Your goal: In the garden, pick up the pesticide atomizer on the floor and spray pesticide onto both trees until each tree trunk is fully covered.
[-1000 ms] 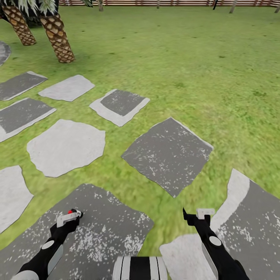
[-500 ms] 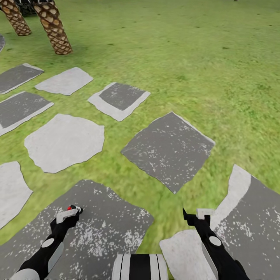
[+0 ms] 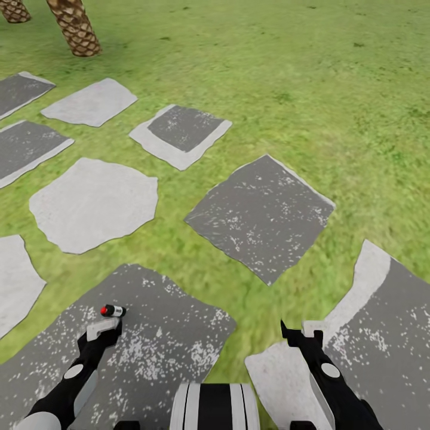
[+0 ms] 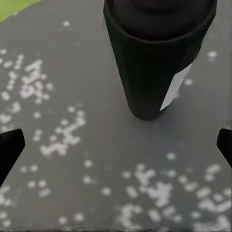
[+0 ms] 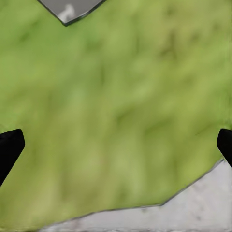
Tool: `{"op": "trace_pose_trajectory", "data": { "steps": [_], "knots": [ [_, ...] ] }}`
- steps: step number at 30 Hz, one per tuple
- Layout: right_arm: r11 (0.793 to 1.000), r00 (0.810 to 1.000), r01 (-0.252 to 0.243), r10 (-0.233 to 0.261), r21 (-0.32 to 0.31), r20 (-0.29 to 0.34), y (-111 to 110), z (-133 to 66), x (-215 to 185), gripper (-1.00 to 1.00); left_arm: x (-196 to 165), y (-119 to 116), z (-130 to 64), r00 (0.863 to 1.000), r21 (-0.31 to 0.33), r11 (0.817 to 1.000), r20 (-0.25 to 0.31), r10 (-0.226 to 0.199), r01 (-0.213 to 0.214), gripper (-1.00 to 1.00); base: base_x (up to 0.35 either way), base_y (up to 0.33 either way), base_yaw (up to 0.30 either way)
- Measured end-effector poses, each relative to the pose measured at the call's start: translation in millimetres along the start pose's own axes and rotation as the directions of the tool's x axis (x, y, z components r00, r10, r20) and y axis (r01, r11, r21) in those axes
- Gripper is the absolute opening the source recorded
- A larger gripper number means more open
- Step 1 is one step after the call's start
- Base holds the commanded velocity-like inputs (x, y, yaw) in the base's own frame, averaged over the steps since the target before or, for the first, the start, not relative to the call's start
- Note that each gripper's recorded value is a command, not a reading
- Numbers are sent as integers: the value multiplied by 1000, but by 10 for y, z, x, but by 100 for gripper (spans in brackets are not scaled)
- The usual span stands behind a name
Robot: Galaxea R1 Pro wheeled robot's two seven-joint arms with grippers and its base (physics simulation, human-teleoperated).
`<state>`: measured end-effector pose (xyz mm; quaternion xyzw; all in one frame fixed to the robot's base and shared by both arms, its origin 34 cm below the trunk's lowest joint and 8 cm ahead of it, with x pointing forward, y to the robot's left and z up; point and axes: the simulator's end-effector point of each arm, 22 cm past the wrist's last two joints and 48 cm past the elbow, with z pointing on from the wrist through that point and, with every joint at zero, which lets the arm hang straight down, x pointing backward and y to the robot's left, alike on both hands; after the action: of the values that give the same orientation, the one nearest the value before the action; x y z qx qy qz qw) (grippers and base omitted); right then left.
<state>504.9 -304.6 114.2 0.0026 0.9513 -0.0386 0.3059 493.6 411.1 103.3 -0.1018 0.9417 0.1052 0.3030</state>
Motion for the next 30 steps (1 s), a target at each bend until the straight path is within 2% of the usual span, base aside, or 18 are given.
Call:
{"op": "trace_pose_trajectory", "data": {
  "steps": [7,16,30],
  "knots": [
    [1000,1000,0,0,2,-13,-4,14,71,100,69,4,13,1000,0,1000,-11,6,-6,100,0,0,0],
    [1000,1000,1,-1,2,-12,-7,14,67,100,49,4,14,1000,0,1000,-7,6,-6,100,102,0,0],
    [1000,1000,2,-2,1,-6,-8,7,35,100,9,-6,7,1000,1,1000,1,3,-3,100,5,0,-22]
  ]
}}
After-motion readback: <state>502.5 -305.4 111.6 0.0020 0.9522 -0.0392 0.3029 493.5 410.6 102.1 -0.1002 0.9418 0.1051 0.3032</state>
